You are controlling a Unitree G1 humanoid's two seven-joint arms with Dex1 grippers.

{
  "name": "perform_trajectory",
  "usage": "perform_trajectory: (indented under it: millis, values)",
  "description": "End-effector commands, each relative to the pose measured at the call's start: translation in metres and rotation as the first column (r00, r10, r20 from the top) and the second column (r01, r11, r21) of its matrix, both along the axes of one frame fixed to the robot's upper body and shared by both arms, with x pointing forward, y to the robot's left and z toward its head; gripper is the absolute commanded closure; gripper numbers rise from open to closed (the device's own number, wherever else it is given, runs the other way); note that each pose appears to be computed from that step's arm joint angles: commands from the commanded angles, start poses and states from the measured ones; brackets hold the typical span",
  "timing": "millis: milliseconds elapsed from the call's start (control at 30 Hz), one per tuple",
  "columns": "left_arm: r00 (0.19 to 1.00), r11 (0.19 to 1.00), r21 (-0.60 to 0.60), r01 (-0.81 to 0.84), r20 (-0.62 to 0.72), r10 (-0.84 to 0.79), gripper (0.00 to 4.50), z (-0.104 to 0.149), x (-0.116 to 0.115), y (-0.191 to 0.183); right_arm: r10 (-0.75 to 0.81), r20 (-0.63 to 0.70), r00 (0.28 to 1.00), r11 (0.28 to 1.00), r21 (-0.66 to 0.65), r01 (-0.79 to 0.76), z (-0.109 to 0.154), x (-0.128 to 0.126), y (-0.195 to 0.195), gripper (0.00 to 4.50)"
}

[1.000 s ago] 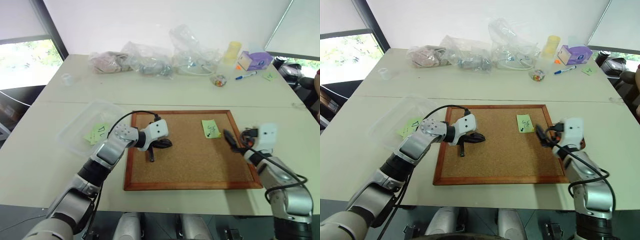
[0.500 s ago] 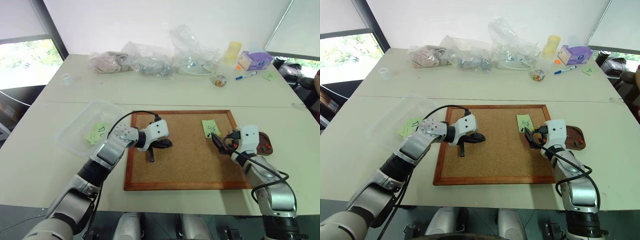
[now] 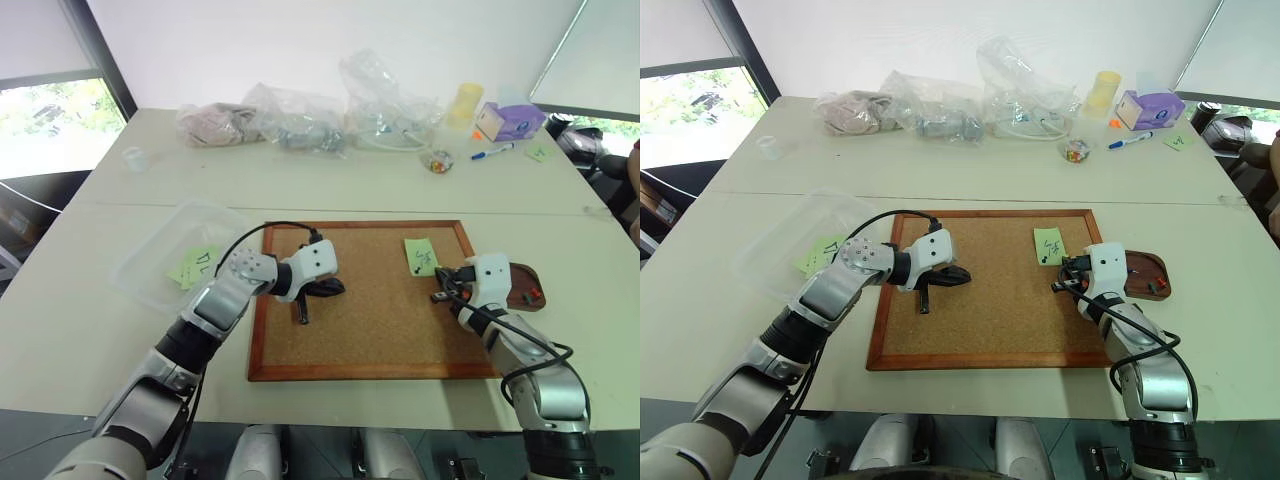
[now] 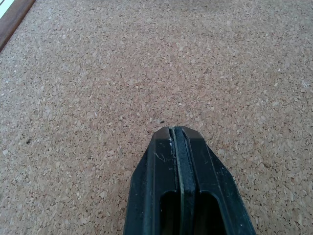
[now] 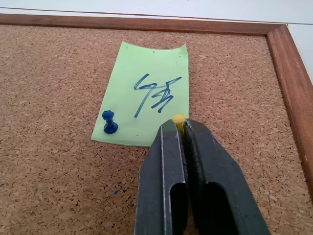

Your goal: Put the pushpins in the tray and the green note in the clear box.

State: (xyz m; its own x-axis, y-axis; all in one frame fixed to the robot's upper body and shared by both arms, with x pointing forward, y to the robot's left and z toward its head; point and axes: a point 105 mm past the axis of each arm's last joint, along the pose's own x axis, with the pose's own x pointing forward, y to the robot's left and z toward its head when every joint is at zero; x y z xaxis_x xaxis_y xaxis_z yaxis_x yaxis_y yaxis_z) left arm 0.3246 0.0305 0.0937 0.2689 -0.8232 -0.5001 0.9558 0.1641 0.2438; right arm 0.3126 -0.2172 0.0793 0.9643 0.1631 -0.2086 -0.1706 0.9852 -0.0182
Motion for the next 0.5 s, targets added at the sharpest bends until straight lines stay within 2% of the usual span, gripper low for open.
perform_trajectory:
  millis: [33,133,300,500]
  values:
    - [0.999,0.999,0.043,-0.014,-0.034,0.015,4.5,-0.016,-0.002,0.002,-0.039,0.061,0.997,0.999,0.008,0.039,0.012,-0.003,-0.007,4.48]
    - [0.999,0.999,0.045,-0.011,-0.039,0.013,4.5,-0.017,-0.003,0.002,-0.049,0.091,0.995,0.999,0.001,0.049,0.014,-0.004,-0.008,4.48]
    - [0.999,0.999,0.048,-0.009,-0.043,0.011,4.5,-0.018,-0.003,0.002,-0.126,0.22,0.967,0.992,0.005,0.128,0.036,-0.003,-0.02,4.48]
    - [0.999,0.999,0.051,-0.006,-0.047,0.009,4.5,-0.019,-0.004,0.001,-0.147,0.27,0.951,0.989,0.033,0.143,0.046,-0.003,-0.022,4.48]
